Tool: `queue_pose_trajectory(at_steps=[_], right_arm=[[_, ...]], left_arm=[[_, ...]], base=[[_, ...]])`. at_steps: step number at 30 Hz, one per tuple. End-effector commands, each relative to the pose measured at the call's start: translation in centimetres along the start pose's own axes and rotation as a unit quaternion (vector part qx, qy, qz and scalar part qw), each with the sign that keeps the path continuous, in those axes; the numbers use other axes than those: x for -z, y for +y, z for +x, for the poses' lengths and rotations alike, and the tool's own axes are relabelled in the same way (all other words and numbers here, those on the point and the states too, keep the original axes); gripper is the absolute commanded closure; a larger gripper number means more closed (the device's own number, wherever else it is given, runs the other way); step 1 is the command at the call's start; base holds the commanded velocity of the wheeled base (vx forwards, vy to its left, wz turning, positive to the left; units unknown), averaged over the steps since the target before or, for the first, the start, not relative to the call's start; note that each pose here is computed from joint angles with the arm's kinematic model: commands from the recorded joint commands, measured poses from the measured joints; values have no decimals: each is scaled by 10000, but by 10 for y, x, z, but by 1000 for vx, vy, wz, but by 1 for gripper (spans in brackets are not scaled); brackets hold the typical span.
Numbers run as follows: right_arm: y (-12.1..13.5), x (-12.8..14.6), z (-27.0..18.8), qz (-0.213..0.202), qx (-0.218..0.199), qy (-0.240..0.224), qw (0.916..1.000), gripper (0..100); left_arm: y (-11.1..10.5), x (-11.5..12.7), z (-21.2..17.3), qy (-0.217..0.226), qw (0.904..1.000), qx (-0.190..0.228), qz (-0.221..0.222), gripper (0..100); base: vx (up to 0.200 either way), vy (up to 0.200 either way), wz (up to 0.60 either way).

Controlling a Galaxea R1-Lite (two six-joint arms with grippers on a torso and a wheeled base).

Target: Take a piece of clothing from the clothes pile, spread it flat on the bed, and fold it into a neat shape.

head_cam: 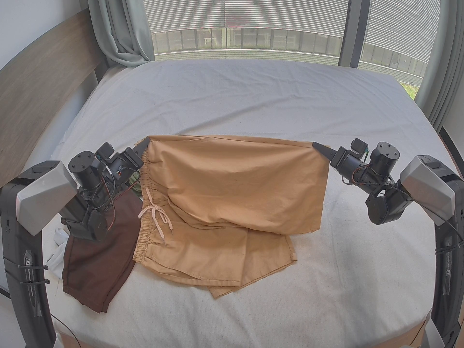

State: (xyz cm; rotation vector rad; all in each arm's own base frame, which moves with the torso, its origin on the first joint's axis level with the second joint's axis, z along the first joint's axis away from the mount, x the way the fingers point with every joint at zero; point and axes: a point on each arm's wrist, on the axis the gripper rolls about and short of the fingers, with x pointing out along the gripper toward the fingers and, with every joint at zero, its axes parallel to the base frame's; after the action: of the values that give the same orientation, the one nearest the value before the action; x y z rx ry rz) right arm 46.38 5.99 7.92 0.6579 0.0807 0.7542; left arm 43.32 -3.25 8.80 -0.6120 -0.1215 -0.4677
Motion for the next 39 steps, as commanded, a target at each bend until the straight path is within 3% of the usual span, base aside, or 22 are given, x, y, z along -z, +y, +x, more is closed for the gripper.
queue_pose_trajectory(at_steps=[1, 11, 15, 23, 28, 31, 39], right_arm=[[1, -1, 4, -1, -26, 21, 10000, 0], [-5, 10, 0, 7, 199, -5, 9998, 0], [7, 22, -10, -62, 217, 157, 9996, 0], [28, 42, -41, -126, 323, 427, 9985, 0], [44, 66, -63, -313, 412, 830, 9952, 0], [46, 75, -73, -352, 528, 1021, 9928, 0], [47, 93, -91, -257, 758, 1375, 9873, 0]], left_arm=[[1, -3, 4, -72, 10000, 48, -14, 0], [6, 2, 4, -15, 9987, 15, -503, 0], [21, 22, 1, 183, 9975, -199, -658, 0], [23, 18, -10, 307, 9963, -406, -698, 0], [9, 9, -36, 940, 9883, -761, -930, 0], [9, 14, -52, 1188, 9868, -827, -725, 0], [2, 16, -87, 1293, 9871, -906, -261, 0]], base=[[0, 0, 0], [0, 0, 0], [0, 0, 0], [0, 0, 0], [0, 0, 0], [0, 0, 0], [0, 0, 0]])
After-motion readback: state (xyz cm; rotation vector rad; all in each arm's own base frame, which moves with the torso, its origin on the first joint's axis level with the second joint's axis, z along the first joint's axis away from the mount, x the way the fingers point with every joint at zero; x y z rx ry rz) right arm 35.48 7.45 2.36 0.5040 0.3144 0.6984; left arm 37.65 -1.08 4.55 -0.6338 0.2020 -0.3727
